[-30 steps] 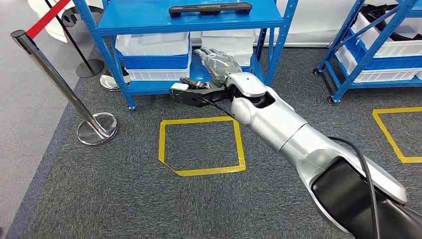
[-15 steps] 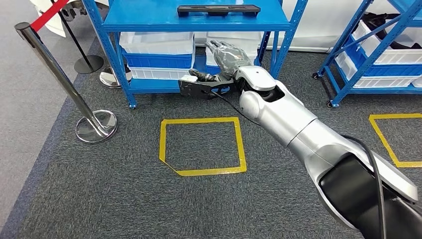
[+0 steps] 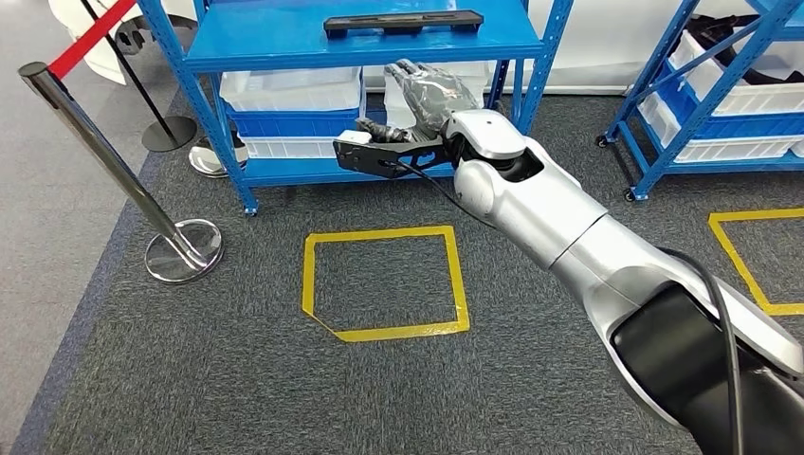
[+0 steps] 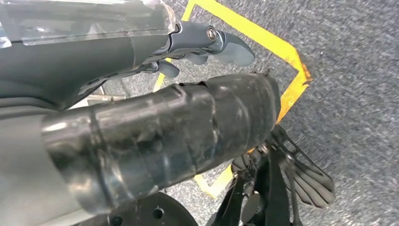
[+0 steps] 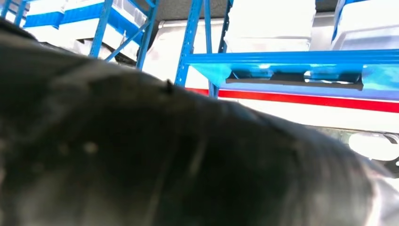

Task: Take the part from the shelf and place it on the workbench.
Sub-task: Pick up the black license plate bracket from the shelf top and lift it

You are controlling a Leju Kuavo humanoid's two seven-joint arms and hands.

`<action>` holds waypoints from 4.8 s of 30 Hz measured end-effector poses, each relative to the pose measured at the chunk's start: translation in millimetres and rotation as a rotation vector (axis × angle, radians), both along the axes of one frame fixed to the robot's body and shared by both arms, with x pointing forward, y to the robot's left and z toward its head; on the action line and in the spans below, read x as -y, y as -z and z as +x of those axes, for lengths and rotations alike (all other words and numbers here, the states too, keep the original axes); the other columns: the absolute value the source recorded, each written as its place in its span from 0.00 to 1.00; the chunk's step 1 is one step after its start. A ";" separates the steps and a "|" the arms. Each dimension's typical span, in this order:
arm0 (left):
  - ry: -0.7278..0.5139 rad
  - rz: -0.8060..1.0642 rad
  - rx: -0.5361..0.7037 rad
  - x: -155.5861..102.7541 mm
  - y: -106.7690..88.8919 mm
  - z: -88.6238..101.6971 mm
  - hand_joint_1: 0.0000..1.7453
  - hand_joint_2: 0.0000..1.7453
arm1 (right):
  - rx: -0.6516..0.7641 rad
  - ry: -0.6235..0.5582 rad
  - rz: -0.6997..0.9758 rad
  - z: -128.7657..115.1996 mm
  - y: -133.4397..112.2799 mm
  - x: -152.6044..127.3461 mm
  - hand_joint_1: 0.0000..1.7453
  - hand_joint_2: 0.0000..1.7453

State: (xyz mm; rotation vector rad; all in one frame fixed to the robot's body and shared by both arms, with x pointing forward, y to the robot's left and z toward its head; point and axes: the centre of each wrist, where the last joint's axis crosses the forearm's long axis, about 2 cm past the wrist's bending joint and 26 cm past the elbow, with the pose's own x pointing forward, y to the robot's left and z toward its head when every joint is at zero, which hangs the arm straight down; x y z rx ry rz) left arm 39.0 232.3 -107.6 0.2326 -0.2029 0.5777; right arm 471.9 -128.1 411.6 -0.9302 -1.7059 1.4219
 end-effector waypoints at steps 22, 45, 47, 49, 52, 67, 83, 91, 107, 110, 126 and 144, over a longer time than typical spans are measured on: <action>0.002 -0.011 -0.008 2.5 -0.2 -0.7 0.00 0.00 | 0.004 0.004 -0.009 0.7 -4.1 1.6 0.00 0.00; 0.025 0.007 -0.005 -0.9 0.3 -2.0 0.00 0.00 | -0.031 0.147 -0.049 18.9 7.5 50.8 0.00 0.00; 0.024 0.005 -0.007 -0.8 0.3 -2.5 0.00 0.00 | -0.033 0.160 -0.052 20.4 7.6 55.3 0.00 0.00; 0.021 -0.004 -0.010 1.2 0.1 -1.8 0.00 0.00 | -0.033 0.175 -0.055 21.8 6.0 59.3 0.00 0.00; 0.015 -0.015 -0.018 2.5 -0.3 0.4 0.00 0.00 | -0.035 0.187 -0.063 23.4 5.6 62.2 0.00 0.00; 0.003 -0.022 -0.021 1.0 0.0 -0.1 0.00 0.00 | -0.061 0.167 -0.080 24.3 9.7 53.3 0.00 0.00; 0.004 -0.048 -0.014 3.1 -0.2 0.4 0.00 0.00 | -0.079 0.165 -0.090 25.2 11.7 52.9 0.00 0.00; 0.006 -0.045 -0.016 2.8 -0.1 -0.1 0.00 0.00 | -0.074 0.157 -0.091 24.6 8.7 48.9 0.00 0.00; 0.015 -0.031 -0.019 0.1 0.2 -0.6 0.00 0.00 | -0.076 0.165 -0.104 25.6 9.6 52.6 0.00 0.00; 0.018 -0.028 -0.016 0.2 0.2 -0.8 0.00 0.00 | -0.071 0.166 -0.104 25.9 6.8 53.6 0.00 0.00; 0.069 -0.008 -0.001 -1.1 0.2 0.7 0.00 0.00 | -0.095 0.070 -0.207 14.2 22.3 14.3 0.00 0.00; 0.096 -0.031 0.007 0.6 -0.2 3.7 0.00 0.00 | -0.132 -0.114 -0.237 -16.9 47.6 -55.8 0.00 0.00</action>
